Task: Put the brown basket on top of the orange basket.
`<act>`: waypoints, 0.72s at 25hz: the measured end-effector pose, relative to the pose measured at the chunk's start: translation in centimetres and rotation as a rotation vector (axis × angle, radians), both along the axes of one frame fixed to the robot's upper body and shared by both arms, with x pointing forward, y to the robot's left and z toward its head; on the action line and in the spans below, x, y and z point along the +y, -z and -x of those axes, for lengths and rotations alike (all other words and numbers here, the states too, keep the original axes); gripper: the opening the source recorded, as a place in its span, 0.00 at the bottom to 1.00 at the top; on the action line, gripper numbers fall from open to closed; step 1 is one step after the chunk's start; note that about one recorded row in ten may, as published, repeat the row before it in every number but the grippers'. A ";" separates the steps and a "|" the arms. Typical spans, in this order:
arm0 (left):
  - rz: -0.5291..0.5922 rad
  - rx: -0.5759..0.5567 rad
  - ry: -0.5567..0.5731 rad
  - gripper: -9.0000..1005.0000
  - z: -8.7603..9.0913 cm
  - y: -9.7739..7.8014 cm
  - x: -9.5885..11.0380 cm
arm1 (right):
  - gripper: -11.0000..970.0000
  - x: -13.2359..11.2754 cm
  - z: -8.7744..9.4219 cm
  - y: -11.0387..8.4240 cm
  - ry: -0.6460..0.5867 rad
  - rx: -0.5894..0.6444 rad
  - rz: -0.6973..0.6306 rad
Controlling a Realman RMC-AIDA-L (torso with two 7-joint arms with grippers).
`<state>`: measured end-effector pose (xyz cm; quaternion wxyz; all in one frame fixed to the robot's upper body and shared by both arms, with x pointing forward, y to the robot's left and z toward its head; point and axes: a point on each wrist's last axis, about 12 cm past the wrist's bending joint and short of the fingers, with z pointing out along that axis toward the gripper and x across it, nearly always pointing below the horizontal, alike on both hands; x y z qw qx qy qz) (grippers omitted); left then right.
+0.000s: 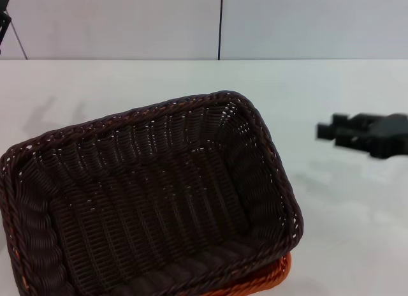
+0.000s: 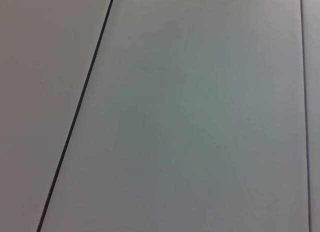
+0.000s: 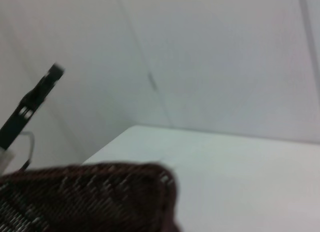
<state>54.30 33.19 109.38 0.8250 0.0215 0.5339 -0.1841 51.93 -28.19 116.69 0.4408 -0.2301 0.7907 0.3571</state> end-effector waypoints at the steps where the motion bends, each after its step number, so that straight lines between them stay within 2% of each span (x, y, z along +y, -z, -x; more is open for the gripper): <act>1: 0.000 0.000 0.000 0.72 0.0 0.0 0.0 | 0.53 -0.5 -0.1 -0.2 0.019 -0.009 -0.002; 2: 0.001 -0.001 0.001 0.70 0.1 0.0 0.0 | 0.53 -1.3 -0.4 -0.7 0.052 -0.032 -0.007; 6: 0.004 -0.002 0.004 0.71 0.2 0.1 -0.1 | 0.53 -2.0 -0.9 -1.2 0.078 -0.057 -0.013; 11: 0.009 -0.008 0.011 0.71 0.4 0.2 -0.2 | 0.53 -1.8 -1.6 -1.0 0.074 -0.078 -0.010; 18: 0.024 -0.014 0.021 0.71 0.7 0.3 -0.5 | 0.53 -2.0 -3.5 -1.2 0.101 -0.136 -0.029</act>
